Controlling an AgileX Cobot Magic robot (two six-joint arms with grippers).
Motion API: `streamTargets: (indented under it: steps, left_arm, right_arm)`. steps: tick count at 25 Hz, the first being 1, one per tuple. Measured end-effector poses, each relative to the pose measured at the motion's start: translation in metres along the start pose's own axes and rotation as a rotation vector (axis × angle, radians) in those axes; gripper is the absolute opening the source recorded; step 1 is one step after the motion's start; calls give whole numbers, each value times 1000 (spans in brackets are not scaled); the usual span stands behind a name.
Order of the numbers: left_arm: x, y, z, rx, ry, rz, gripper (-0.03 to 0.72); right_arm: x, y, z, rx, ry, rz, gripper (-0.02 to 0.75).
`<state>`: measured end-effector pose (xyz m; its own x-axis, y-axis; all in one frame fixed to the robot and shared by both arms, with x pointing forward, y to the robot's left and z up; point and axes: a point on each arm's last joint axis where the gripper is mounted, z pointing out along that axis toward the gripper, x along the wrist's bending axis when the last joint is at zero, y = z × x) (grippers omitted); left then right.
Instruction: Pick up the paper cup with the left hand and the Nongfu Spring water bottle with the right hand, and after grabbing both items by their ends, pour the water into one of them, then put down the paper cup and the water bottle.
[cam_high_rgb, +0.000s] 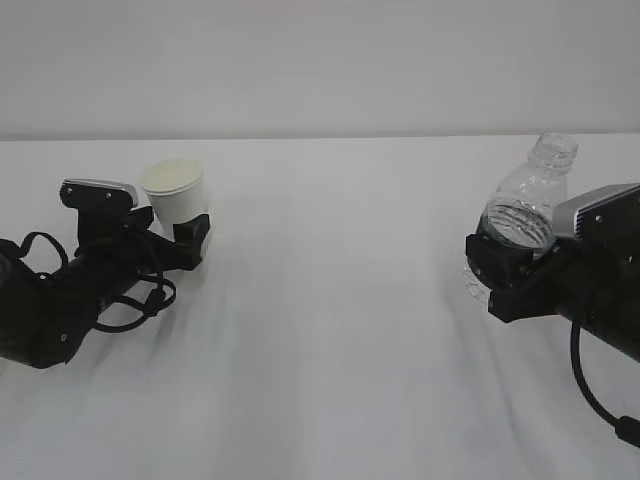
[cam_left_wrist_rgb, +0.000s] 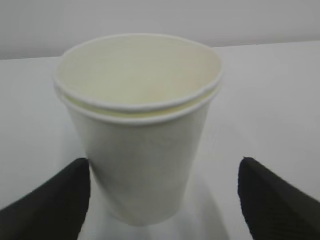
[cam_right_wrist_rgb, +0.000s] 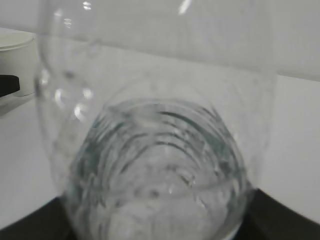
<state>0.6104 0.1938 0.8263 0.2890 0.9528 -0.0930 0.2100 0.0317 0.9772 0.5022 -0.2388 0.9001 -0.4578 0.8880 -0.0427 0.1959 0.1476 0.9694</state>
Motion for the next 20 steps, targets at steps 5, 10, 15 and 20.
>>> streamTargets:
  steps: [5,10,15,20]
  left_arm:
    - [2,-6,9,-5,12,-6,689]
    - [2,-2,15,-26,12,-6,687]
    - [2,-1,16,-33,14,-7,687]
    - [2,2,21,-51,12,-6,689]
  right_arm:
    - [0,0,0,-1,0,0,419]
    - [0,0,0,-1,0,0,419]
    - [0,0,0,-1,0,2,419]
    - [0,0,0,-1,0,2,419]
